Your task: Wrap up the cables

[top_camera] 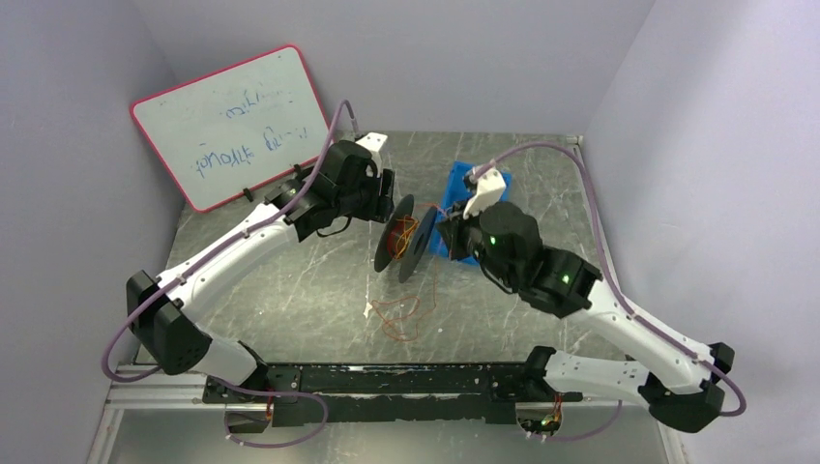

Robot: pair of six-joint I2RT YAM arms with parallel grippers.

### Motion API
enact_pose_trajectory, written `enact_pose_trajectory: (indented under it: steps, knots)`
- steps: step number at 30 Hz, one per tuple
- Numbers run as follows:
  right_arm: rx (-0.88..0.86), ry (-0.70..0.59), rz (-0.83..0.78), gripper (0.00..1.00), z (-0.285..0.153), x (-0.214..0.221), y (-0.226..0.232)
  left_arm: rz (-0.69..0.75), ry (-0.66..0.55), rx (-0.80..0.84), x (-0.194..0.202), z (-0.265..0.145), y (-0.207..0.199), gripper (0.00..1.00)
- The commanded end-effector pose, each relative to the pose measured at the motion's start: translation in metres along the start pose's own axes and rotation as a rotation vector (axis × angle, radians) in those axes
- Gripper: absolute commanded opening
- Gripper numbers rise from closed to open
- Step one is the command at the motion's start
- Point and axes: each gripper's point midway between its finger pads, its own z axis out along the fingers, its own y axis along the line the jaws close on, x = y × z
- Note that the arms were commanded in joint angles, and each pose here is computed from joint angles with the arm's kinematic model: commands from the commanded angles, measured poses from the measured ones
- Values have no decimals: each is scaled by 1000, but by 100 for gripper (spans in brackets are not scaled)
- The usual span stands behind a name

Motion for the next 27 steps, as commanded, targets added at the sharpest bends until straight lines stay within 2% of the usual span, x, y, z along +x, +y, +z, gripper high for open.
enact_pose_trajectory:
  steps: [1, 5, 11, 16, 20, 27]
  knots:
    - [-101, 109, 43, 0, 15, 4, 1, 11, -56, -10, -11, -13, 6, 62]
    - [-137, 189, 73, 0, 29, 7, -4, 22, -76, -28, -13, -23, 11, 62]
    - [-191, 290, 122, 0, 46, 10, -7, 49, -85, 30, -12, -28, 2, 62]
    - [-277, 416, 198, 0, 55, 19, -5, 64, -71, 53, -9, -23, -1, 62]
    - [-277, 530, 254, 0, 64, 36, -10, 60, -66, 80, -7, -19, -7, 62]
    - [-333, 642, 378, 0, 75, 48, -21, 90, -38, 138, 7, -9, -28, 62]
